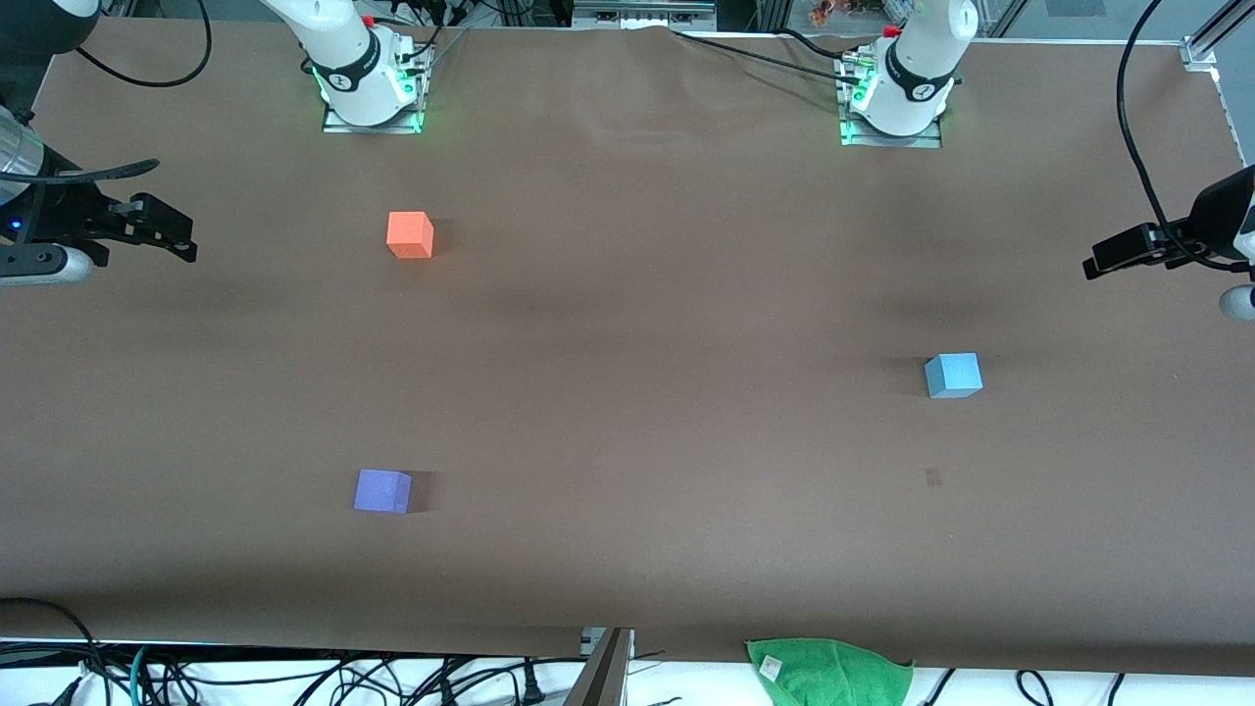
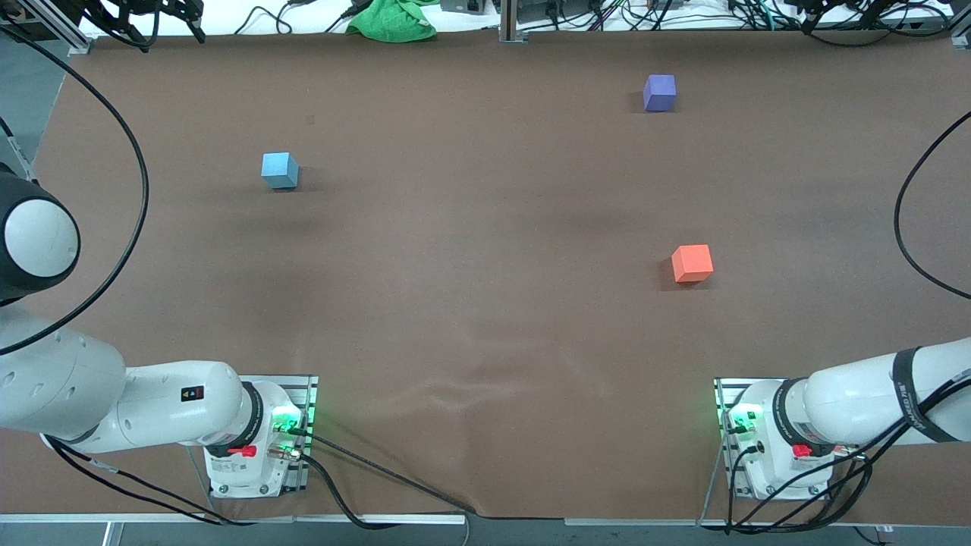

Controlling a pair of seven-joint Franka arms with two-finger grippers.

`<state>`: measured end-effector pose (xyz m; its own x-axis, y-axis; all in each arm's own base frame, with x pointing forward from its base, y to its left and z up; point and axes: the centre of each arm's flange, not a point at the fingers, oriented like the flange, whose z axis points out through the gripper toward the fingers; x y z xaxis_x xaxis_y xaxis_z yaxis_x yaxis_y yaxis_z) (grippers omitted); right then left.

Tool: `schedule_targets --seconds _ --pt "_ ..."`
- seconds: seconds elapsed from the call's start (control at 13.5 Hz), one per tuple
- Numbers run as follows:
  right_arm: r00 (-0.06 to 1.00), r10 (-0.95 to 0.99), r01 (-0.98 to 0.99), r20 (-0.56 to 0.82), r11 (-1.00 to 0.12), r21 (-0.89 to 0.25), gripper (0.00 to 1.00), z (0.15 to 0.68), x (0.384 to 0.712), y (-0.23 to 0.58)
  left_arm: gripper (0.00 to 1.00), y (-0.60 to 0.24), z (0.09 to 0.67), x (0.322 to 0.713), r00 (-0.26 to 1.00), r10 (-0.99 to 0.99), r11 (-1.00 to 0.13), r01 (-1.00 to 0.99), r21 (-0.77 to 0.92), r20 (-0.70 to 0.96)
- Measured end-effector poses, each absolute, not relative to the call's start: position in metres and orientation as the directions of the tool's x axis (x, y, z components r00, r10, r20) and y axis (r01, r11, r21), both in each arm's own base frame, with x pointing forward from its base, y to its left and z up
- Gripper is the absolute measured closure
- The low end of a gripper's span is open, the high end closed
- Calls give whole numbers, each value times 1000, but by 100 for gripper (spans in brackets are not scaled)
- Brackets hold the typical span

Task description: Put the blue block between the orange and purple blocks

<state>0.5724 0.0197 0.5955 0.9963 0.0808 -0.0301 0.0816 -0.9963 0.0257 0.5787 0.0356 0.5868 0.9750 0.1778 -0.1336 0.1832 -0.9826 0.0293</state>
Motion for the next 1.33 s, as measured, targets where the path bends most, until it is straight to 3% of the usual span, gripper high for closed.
schedule_targets --seconds 0.74,0.89,1.11,1.33 --pt "996 81 82 -30 -996 26 0 595 572 20 0 35 570 578 973 137 -989 144 25 -188" --pt "996 81 82 -30 -996 26 0 595 572 20 0 33 530 588 965 126 -992 129 -6 -229" --pt "996 81 82 -30 -996 26 0 595 572 20 0 29 438 616 980 112 -994 112 -9 -166" --pt "996 81 81 -30 -996 26 0 595 572 20 0 26 362 620 982 124 -992 124 -11 -144"
